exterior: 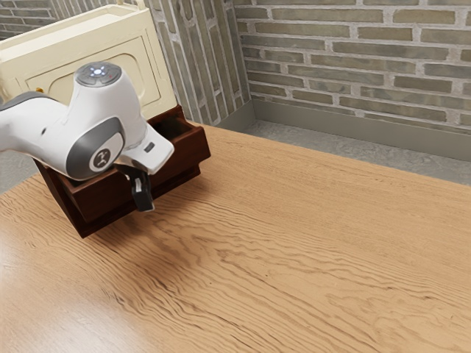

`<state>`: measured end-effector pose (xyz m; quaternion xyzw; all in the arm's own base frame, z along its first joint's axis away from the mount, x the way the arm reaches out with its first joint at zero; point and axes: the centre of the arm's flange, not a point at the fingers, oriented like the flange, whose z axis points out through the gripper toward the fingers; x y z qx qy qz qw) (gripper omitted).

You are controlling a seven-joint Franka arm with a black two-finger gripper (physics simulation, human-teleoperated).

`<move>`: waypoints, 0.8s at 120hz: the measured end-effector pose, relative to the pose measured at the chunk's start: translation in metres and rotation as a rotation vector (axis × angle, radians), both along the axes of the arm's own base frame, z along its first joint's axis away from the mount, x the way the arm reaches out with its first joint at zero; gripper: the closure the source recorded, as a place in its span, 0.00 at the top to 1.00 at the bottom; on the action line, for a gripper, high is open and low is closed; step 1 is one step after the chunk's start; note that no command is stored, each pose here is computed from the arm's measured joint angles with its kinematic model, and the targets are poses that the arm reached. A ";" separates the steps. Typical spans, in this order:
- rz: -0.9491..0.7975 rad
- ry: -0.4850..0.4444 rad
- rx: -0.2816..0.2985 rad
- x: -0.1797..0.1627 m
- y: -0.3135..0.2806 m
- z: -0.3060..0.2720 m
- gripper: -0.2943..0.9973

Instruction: Pull the drawer handle with one arm to open the drawer

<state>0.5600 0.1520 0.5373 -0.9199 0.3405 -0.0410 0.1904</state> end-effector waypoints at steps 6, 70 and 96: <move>-0.005 -0.006 -0.002 -0.005 -0.003 0.004 0.73; -0.053 -0.083 -0.014 -0.052 -0.042 0.074 0.77; -0.008 -0.065 -0.074 -0.051 -0.046 0.130 0.77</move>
